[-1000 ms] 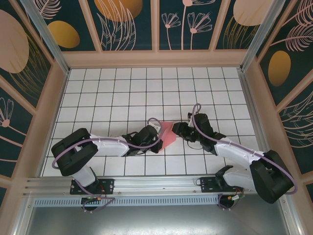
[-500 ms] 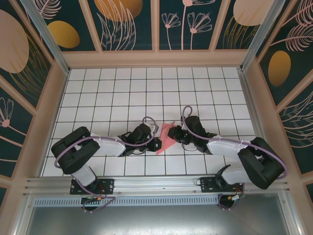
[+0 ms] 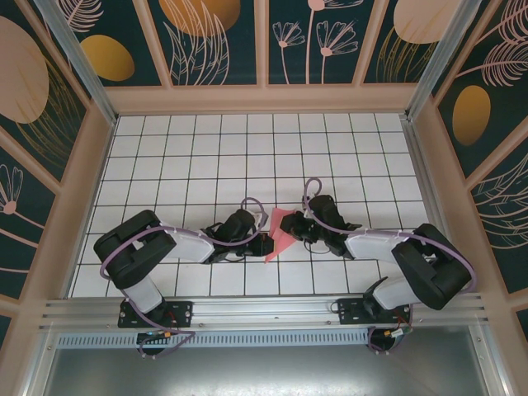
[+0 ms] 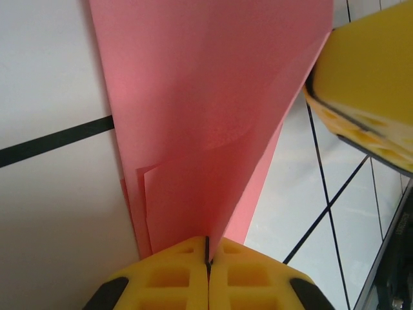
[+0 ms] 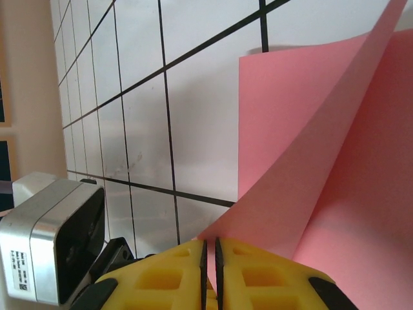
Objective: Fold a paper plane with a square sheet of paper (pick it up from the middle)
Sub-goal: Fourth fold the wing at the center of the table.
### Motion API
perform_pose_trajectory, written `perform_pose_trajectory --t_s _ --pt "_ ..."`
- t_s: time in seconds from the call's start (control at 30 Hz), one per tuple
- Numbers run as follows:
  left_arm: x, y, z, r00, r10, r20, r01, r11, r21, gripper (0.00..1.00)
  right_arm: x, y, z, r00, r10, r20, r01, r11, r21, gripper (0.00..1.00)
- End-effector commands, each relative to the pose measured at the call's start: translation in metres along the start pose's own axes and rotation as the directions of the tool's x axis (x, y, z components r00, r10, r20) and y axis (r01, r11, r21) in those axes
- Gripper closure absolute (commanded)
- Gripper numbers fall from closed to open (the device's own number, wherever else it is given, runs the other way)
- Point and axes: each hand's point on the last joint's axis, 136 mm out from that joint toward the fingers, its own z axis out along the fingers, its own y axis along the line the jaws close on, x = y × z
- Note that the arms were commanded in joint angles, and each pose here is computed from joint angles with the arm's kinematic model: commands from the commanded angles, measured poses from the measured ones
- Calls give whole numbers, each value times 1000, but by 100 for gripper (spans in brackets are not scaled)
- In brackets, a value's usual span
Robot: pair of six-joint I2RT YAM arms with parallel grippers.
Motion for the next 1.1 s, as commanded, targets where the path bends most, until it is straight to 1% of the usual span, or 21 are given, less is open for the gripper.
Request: perform_pose_trajectory --t_s 0.0,0.13,0.17,0.23,0.33,0.53,0.6,0.63,0.9,1.0,1.07 --pt "1 2 0 999 -47 0 47 999 21 93 2 18 5 1000 -15 -26 13 998 -65 84" --pt "1 4 -1 997 -71 0 71 997 24 94 2 15 9 999 -11 -32 8 998 -67 84" --pt "7 14 3 996 -87 -18 87 996 5 94 2 15 11 999 -9 -35 6 998 -63 84" --pt "8 15 4 995 -94 -26 94 996 5 93 1 12 14 999 -1 -37 -1 998 -56 84" --pt "10 16 6 995 -96 -33 96 995 5 92 -1 5 17 999 15 -28 -16 1000 -25 84" --pt "8 16 0 996 -82 -20 82 997 -10 80 -3 -1 19 999 28 -28 -29 1000 -13 84" --pt "10 17 0 997 -79 -25 79 997 -10 78 -4 -1 19 999 27 -26 -27 1000 -12 84" --pt "7 11 -4 997 -70 -14 70 998 7 78 -4 -2 19 999 27 -27 -27 1000 -11 84" --pt "6 9 -8 998 -68 -6 68 998 14 87 -3 -2 20 999 24 -39 -24 1000 -8 84" --pt "7 11 -6 996 -88 -8 88 996 4 94 -3 -2 20 999 23 -41 -23 1000 -8 84" --pt "10 17 -5 993 -121 -12 121 993 -13 97 -3 -3 20 999 22 -38 -22 1000 -2 84"
